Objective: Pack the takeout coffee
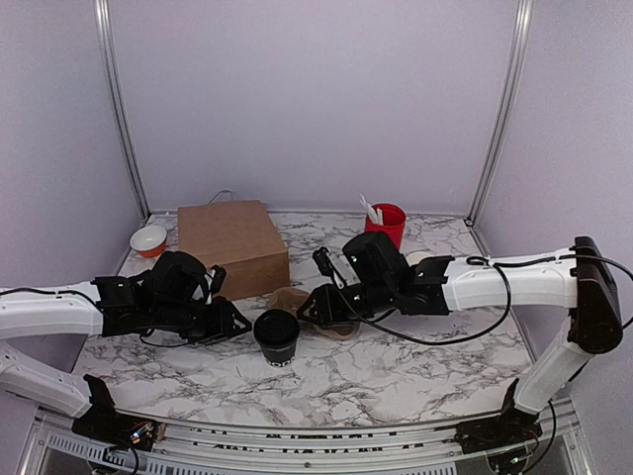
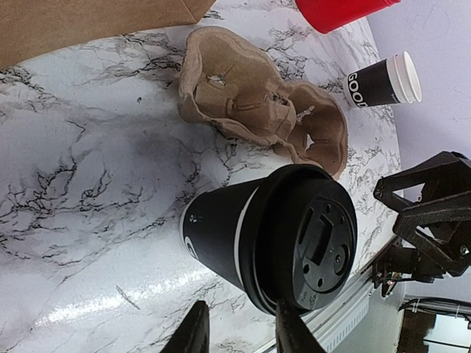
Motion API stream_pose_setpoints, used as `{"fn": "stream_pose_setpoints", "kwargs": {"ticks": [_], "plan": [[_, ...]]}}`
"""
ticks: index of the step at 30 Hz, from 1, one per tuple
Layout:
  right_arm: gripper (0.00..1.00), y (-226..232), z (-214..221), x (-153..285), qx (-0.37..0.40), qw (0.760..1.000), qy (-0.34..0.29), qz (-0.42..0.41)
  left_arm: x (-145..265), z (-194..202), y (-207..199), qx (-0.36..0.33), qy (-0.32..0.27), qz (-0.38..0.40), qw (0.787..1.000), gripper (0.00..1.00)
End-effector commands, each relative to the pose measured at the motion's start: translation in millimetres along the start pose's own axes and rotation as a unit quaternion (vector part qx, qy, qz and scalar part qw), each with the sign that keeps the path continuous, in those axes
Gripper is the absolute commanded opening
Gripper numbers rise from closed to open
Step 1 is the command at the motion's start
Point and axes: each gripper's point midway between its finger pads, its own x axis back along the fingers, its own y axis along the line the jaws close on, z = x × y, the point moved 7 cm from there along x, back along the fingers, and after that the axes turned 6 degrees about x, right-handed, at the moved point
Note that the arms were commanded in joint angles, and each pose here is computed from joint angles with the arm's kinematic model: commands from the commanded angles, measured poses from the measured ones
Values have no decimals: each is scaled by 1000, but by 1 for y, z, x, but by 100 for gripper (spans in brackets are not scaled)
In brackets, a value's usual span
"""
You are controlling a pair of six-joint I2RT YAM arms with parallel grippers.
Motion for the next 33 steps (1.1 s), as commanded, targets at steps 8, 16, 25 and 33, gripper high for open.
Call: {"fn": "stream_pose_setpoints", "kwargs": {"ticks": [8, 16, 25, 33], "plan": [[29, -12, 1, -14, -26, 1000, -8, 7, -9, -4, -4, 1, -3, 7, 1000, 32], [27, -17, 6, -20, -34, 999, -4, 7, -14, -4, -2, 0, -1, 5, 1000, 32], [24, -18, 9, -30, -35, 999, 8, 0, -18, -3, -1, 1, 2, 3, 1000, 31], [22, -21, 15, -31, -37, 999, 16, 4, -23, 0, 5, 0, 12, -5, 1000, 26]]}}
